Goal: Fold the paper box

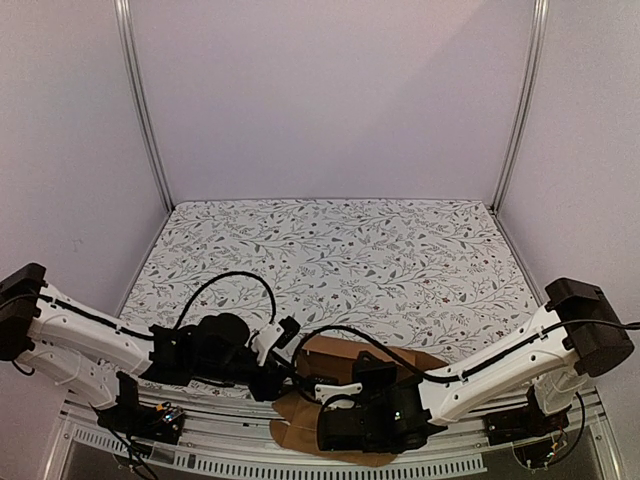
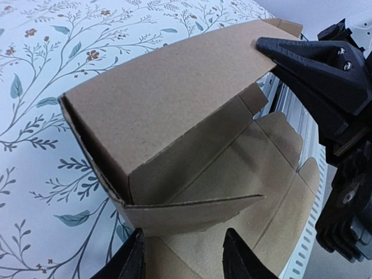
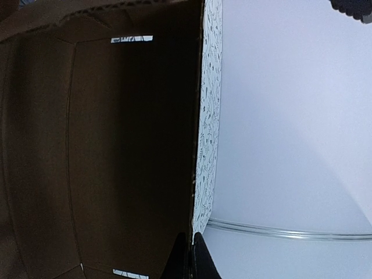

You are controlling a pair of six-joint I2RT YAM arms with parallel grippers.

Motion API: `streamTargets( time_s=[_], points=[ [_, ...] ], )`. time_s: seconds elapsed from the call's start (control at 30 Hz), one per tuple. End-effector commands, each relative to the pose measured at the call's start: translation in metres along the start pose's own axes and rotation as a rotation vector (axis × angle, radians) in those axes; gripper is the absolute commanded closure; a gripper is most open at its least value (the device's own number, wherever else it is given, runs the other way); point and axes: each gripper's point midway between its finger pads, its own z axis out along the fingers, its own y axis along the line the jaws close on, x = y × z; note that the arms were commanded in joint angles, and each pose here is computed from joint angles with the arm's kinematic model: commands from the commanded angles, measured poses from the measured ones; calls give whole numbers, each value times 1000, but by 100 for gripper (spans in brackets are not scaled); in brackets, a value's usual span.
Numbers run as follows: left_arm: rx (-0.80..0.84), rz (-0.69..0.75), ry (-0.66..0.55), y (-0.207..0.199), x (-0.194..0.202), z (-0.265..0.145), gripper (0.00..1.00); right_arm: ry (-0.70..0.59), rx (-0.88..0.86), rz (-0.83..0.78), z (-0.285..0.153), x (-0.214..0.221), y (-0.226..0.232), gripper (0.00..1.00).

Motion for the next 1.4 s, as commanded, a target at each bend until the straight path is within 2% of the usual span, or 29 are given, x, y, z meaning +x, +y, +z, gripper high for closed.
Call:
streamTargets(
  time_s=[0.0,0.23,0.4,0.6,0.93,1.13,1.37],
  points=[
    [8,30,-12,-4,3,6,59,-6,19,18,-2,1,7,100],
    [-42,46,-14,3,0,11,67,-17,16,28,-6,-1,8,100],
    [-200,39,-46,28,-8,14,72,-24,20,35,-9,-1,6,100],
    [-279,69,-84,34,-19,21,71,-33,19,48,-13,-3,5,100],
    [-315,99,-111,36,-23,25,66,-52,12,81,-20,-9,5,100],
    [-361,116,-136,39,-27,24,68,-61,-7,92,-23,-13,16,100],
    [-381,132,-163,37,-31,24,76,-64,-45,133,-23,-20,26,100]
  ],
)
